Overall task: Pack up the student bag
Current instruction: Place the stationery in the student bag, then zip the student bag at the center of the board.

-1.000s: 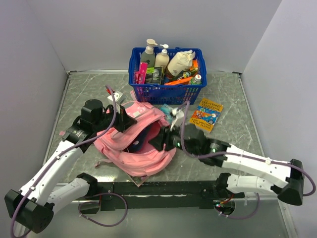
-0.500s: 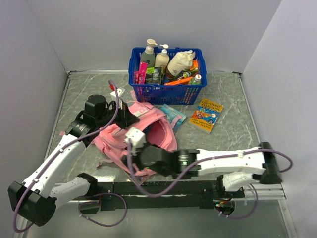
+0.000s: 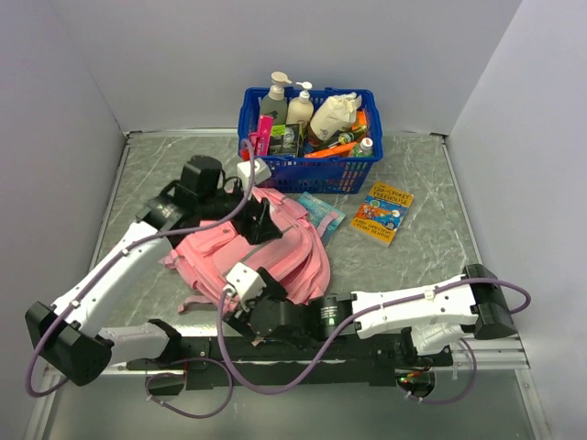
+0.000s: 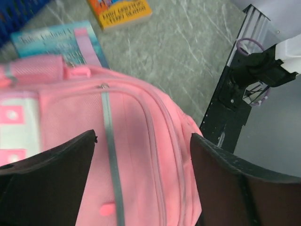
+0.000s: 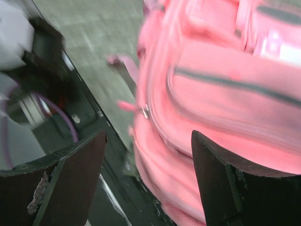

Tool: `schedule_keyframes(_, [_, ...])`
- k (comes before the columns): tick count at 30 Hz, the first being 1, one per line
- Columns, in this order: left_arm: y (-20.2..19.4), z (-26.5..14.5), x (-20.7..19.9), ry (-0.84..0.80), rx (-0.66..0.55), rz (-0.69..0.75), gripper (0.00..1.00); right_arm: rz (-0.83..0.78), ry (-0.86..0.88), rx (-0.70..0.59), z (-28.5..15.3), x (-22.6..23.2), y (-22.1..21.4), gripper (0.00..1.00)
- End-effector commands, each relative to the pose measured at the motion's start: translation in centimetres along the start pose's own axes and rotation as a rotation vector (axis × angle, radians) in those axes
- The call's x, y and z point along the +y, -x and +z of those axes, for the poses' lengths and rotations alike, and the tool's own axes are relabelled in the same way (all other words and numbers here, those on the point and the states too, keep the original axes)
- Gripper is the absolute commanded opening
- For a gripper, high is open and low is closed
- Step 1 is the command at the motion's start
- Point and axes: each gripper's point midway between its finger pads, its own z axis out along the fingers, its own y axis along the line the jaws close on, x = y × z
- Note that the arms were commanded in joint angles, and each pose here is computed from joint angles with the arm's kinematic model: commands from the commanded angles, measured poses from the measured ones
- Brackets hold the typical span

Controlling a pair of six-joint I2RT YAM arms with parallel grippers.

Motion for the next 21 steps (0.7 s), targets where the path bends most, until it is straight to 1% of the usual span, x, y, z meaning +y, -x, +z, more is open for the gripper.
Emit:
schedule_keyframes(1, [0.2, -3.5, -0.1, -0.037, 0.093, 0.182, 0.89, 0.034, -0.024, 0.001, -1.5, -1.8, -1.7, 0.80])
schedule_keyframes(2, [0.2, -5.0, 1.7, 0.006, 0.076, 0.168, 0.90, 0.047, -0.017, 0.002, -1.7, -1.8, -1.9, 0.80])
schedule_keyframes(3, [-0.1, -5.8, 2.2, 0.009, 0.075, 0.180, 0.91, 0.062, -0.013, -0.005, -2.0, -2.0, -1.8, 0.79])
schedule_keyframes(4, [-1.5, -6.8, 2.4, -0.018, 0.112, 0.254, 0.91, 0.066, -0.006, 0.005, -2.1, -2.0, -2.5, 0.79])
schedule_keyframes(5, [-2.6, -7.9, 3.0, -0.001, 0.136, 0.290, 0.91, 0.065, 0.009, 0.006, -2.1, -1.7, -2.7, 0.79])
schedule_keyframes(6, [-3.5, -8.4, 3.6, -0.001, 0.162, 0.393, 0.91, 0.062, 0.006, 0.014, -2.0, -1.7, -3.1, 0.79])
schedule_keyframes(8, [-7.3, -9.3, 3.6, -0.025, 0.245, 0.410, 0.90, 0.078, -0.016, 0.047, -1.6, -2.1, -3.9, 0.78])
schedule_keyframes(9, [-8.4, -9.5, 3.6, -0.058, 0.272, 0.499, 0.90, 0.081, -0.025, 0.065, -1.2, -2.4, -4.3, 0.77])
schedule_keyframes(10, [-10.3, -9.6, 3.7, -0.069, 0.311, 0.485, 0.89, 0.087, -0.030, 0.073, -1.0, -2.5, -4.8, 0.77])
schedule_keyframes(11, [-10.9, -9.8, 3.6, -0.068, 0.319, 0.499, 0.89, 0.092, -0.021, 0.075, -1.1, -2.5, -4.9, 0.77])
schedule_keyframes(12, [-11.6, -10.1, 3.6, -0.096, 0.340, 0.563, 0.89, 0.096, -0.020, 0.076, -1.0, -2.6, -5.2, 0.77])
schedule_keyframes(14, [-13.6, -10.9, 2.9, -0.150, 0.401, 0.578, 0.87, 0.108, -0.025, 0.087, -1.1, -3.0, -6.1, 0.77])
schedule_keyframes(15, [-13.9, -11.0, 3.0, -0.178, 0.417, 0.647, 0.87, 0.106, -0.027, 0.103, -1.1, -3.2, -6.9, 0.76])
schedule_keyframes(16, [-14.5, -11.1, 3.0, -0.190, 0.434, 0.646, 0.86, 0.121, -0.033, 0.108, -1.2, -3.4, -7.3, 0.76])
schedule_keyframes(18, [-15.0, -11.2, 3.4, -0.195, 0.448, 0.707, 0.87, 0.134, -0.033, 0.107, -1.5, -3.7, -7.5, 0.76])
schedule_keyframes(21, [-16.1, -11.0, 4.0, -0.193, 0.462, 0.752, 0.88, 0.156, -0.052, 0.099, -1.7, -4.3, -7.7, 0.76])
